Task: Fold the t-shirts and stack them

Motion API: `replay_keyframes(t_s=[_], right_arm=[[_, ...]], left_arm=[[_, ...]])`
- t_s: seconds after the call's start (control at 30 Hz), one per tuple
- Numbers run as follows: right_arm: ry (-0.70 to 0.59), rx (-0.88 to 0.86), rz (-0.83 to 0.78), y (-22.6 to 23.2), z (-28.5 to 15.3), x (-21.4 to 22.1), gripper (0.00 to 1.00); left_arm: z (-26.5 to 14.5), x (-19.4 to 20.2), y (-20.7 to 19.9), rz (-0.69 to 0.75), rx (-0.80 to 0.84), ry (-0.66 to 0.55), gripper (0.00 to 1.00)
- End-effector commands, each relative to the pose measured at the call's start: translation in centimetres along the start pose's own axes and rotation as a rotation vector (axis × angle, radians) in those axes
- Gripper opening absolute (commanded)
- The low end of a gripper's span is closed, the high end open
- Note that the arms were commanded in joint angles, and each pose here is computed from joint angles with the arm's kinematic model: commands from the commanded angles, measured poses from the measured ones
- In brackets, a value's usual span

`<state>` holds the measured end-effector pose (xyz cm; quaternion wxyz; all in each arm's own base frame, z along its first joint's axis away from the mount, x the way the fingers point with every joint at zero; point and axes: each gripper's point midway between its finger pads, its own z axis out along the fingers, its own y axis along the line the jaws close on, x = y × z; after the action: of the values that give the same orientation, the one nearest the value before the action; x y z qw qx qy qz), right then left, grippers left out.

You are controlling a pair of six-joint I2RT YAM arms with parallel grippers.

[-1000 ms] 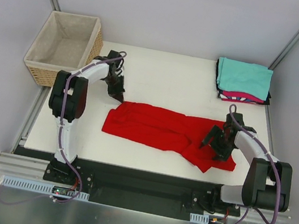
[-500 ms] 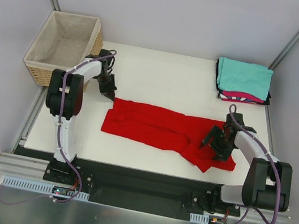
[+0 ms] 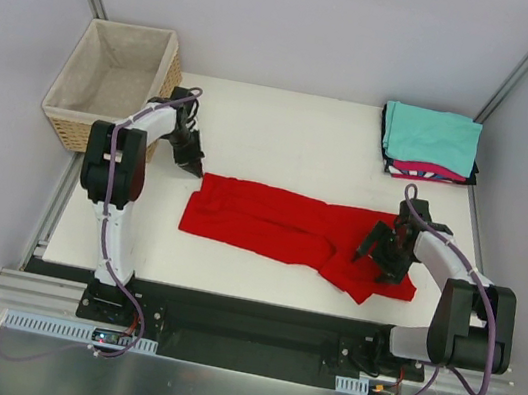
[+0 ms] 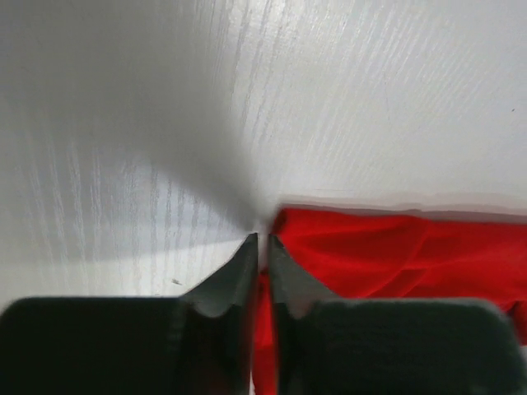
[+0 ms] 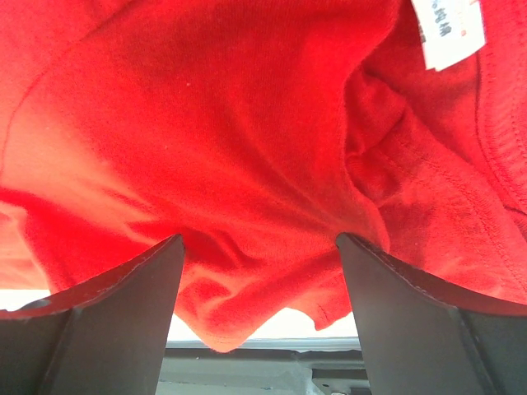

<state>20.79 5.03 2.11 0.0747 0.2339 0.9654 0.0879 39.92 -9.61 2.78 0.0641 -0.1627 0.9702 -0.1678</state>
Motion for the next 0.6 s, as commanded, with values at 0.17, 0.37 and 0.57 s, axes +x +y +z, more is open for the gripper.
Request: replay_keyframes(t_s=[0.17, 0.37, 0.57], right_arm=[[0.024, 0.032, -0.013, -1.2, 0.6, 1.0, 0.8], [0.014, 0.028, -0.021, -1.1, 0.5, 1.0, 0.8], [0.008, 0.02, -0.023, -0.8, 0.4, 0.8, 0.8]], left_arm=[[-5.0, -1.2, -2.7, 0.047, 0.076, -0.161, 0.66], [-9.6, 0.3, -4.1, 0.057, 0.073, -0.219, 0.7], [-9.1, 6.0, -0.6, 0.017, 0.011, -0.161, 0.66]])
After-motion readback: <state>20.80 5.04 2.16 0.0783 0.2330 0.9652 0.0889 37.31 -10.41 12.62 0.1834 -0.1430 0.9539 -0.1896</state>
